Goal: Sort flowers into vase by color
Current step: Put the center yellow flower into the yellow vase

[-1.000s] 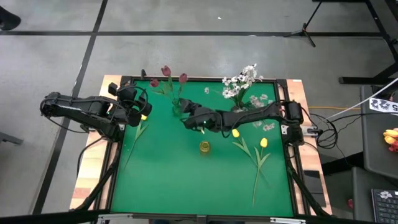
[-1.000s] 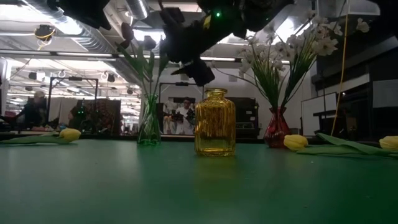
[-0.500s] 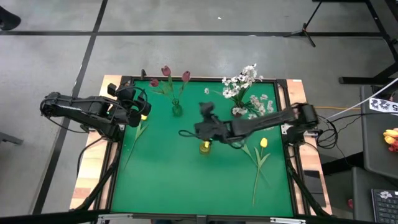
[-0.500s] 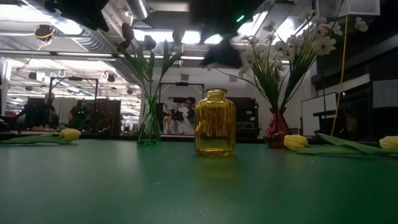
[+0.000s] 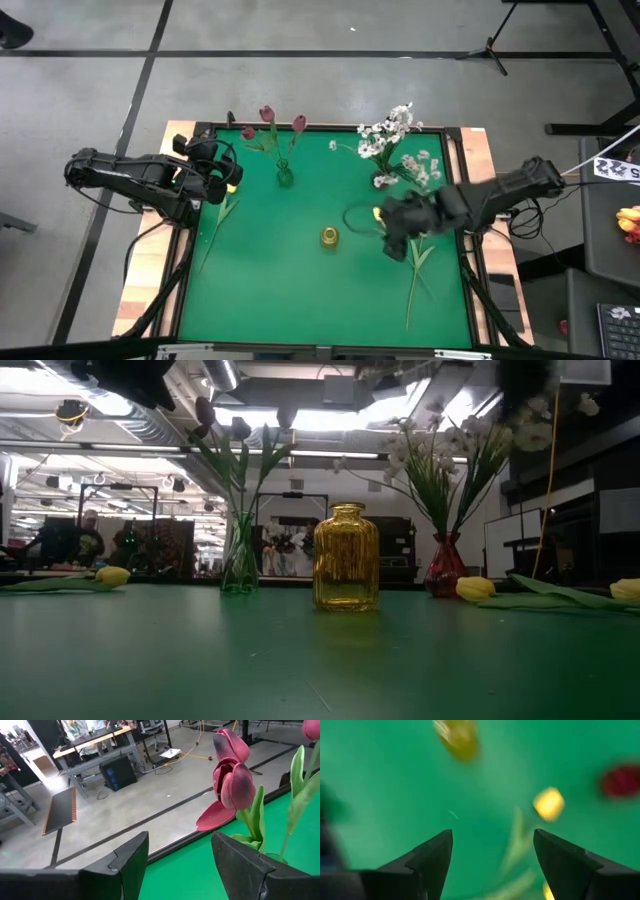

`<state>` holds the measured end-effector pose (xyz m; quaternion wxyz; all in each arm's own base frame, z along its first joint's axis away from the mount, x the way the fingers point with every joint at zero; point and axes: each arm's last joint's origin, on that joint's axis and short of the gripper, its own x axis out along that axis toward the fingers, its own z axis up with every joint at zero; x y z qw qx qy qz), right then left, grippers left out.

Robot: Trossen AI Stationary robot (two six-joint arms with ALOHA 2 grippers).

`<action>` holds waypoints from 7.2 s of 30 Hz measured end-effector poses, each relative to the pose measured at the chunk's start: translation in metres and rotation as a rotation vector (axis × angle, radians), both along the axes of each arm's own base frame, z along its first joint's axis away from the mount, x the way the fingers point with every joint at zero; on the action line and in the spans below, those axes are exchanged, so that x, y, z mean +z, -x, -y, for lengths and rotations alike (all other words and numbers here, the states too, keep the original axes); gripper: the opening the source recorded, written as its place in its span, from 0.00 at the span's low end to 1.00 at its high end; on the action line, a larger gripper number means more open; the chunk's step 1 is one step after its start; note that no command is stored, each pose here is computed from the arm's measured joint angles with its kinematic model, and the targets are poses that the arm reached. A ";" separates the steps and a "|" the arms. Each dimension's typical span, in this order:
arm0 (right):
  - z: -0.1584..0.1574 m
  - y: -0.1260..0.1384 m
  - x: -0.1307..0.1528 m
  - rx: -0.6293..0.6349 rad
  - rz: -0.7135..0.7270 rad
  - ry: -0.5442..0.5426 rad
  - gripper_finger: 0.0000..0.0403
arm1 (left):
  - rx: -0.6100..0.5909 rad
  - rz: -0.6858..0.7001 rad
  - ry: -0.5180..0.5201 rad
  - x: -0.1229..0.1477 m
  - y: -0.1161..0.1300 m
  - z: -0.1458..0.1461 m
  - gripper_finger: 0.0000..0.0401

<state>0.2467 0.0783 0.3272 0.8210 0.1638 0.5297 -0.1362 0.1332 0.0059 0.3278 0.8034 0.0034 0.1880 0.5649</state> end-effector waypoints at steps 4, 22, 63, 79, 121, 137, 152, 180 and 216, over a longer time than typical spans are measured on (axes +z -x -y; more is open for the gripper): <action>-0.008 0.019 -0.028 -0.170 -0.147 0.034 0.70 | 0.003 0.014 0.009 0.000 0.000 0.000 0.53; -0.048 0.047 -0.125 -0.261 -0.262 -0.248 0.70 | -0.041 0.022 0.125 -0.003 -0.001 0.002 0.53; -0.050 0.068 -0.152 -0.647 -0.053 -0.042 0.70 | -0.514 -0.045 0.165 0.003 -0.020 0.049 0.53; -0.033 0.053 -0.182 -0.482 -0.102 0.128 0.70 | -0.551 -0.025 0.120 0.007 -0.012 0.055 0.53; -0.040 -0.020 -0.129 -0.372 0.288 0.269 0.02 | -0.524 -0.067 0.091 0.005 -0.008 0.052 0.53; -0.082 -0.050 -0.046 -0.295 0.777 0.756 0.03 | -0.495 -0.053 0.057 0.006 -0.008 0.052 0.53; -0.056 -0.076 -0.002 0.367 1.395 0.747 0.01 | -0.493 -0.052 0.055 0.006 -0.008 0.051 0.53; -0.004 -0.056 -0.084 0.145 1.596 0.630 0.01 | -0.480 -0.045 0.042 0.007 -0.008 0.051 0.53; 0.018 -0.070 -0.137 0.118 1.457 0.486 0.01 | -0.482 -0.051 0.039 0.006 -0.008 0.051 0.53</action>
